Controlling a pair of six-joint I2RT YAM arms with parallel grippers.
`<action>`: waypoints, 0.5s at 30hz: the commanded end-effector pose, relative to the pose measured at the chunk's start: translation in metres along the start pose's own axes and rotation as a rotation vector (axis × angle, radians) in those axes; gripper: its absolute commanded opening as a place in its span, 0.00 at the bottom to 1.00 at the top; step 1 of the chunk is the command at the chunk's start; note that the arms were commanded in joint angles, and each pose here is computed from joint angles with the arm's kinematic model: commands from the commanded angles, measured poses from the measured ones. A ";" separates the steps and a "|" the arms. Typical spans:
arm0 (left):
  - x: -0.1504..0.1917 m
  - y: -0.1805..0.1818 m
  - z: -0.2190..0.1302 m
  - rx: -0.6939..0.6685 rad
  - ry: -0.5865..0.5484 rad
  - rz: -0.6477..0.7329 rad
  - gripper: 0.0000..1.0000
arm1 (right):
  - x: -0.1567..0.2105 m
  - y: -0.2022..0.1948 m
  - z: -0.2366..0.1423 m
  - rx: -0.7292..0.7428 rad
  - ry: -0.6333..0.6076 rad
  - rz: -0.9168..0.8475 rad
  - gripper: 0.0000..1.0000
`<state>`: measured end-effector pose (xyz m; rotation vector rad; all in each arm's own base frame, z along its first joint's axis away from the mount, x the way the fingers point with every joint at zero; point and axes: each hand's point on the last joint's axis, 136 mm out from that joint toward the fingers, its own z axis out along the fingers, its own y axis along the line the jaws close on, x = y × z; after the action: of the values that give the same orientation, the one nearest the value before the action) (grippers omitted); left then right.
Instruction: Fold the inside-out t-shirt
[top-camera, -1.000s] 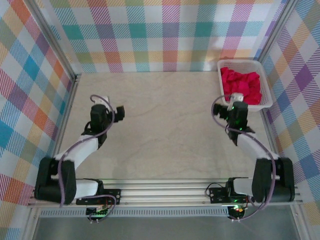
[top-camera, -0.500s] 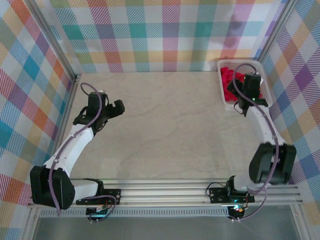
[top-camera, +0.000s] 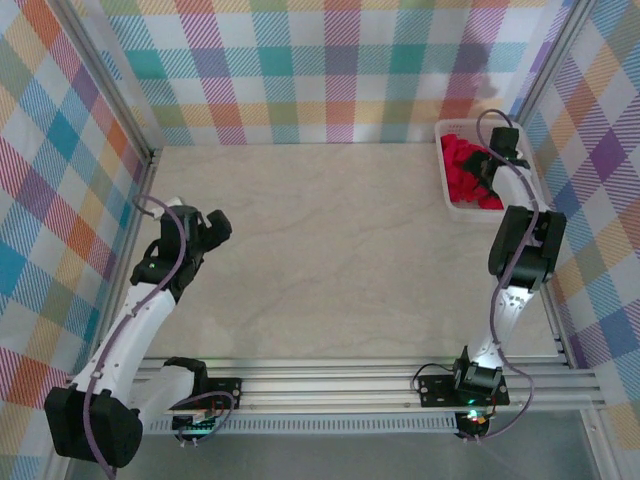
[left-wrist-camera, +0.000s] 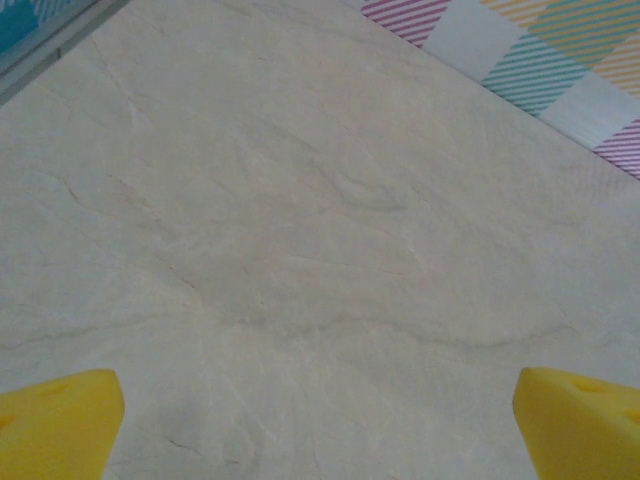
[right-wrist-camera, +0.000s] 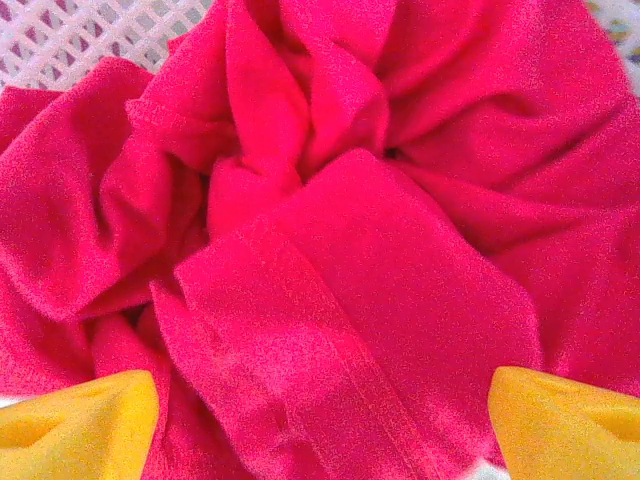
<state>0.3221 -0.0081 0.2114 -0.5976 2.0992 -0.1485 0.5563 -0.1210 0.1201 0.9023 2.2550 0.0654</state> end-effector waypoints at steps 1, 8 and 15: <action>-0.005 -0.016 -0.004 0.107 -0.024 -0.034 1.00 | 0.003 -0.006 0.017 0.006 0.051 0.034 0.77; 0.004 -0.042 -0.001 0.253 0.020 -0.039 0.98 | -0.013 0.011 -0.011 -0.075 0.018 0.083 0.00; -0.002 -0.076 -0.016 0.428 0.050 -0.066 0.93 | -0.035 0.055 -0.113 -0.306 -0.092 0.152 0.00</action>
<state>0.3347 -0.0587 0.2233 -0.4563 2.0671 -0.5025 0.5393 -0.1003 0.1557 0.9599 2.1975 0.2646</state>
